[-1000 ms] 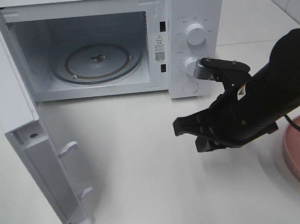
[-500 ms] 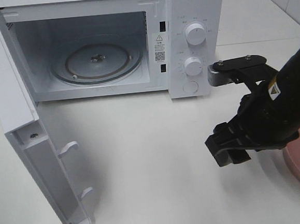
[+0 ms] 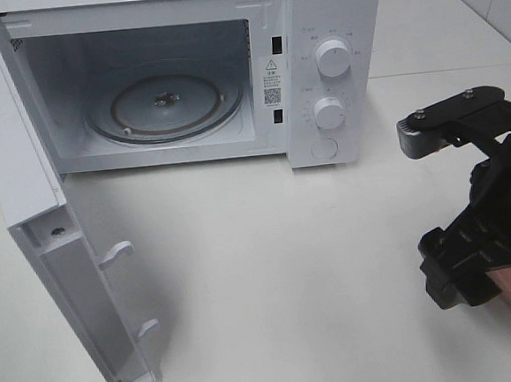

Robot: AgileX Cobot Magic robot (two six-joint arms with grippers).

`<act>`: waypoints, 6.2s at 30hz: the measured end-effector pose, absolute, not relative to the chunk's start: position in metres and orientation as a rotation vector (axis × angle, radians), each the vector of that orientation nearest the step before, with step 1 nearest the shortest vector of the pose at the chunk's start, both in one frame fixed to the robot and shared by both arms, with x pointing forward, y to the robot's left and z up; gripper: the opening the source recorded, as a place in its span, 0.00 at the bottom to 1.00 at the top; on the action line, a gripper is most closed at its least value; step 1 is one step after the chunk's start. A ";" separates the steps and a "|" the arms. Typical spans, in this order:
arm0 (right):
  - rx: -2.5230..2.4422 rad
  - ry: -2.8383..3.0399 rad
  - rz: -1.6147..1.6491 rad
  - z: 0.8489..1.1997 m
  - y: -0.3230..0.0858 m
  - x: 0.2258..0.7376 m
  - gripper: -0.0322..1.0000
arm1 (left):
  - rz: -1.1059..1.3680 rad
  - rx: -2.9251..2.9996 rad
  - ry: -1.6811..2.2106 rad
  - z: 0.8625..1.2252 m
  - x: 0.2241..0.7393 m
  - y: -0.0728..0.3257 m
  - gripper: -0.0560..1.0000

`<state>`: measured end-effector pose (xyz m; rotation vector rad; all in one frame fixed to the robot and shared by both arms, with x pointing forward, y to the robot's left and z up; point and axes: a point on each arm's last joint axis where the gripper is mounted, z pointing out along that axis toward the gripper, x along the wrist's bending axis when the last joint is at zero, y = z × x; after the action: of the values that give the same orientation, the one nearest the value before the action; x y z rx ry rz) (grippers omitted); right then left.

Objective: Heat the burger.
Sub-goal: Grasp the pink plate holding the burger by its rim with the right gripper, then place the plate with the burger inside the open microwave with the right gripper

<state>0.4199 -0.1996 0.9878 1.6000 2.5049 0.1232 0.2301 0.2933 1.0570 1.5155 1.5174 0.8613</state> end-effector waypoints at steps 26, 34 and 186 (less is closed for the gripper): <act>1.792 2.291 0.113 0.989 -0.247 0.443 0.84 | 0.861 1.516 1.517 1.057 0.230 0.293 1.00; 1.805 2.332 0.042 0.969 -0.244 0.453 0.83 | 0.861 1.516 1.517 1.057 0.230 0.293 1.00; 1.499 2.191 -0.232 0.946 -0.219 0.417 0.04 | 0.861 1.516 1.517 1.057 0.230 0.293 1.00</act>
<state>0.4169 -0.2189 0.9455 1.4988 2.1906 -0.2318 0.2301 0.2933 1.0570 1.5155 1.5174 0.8613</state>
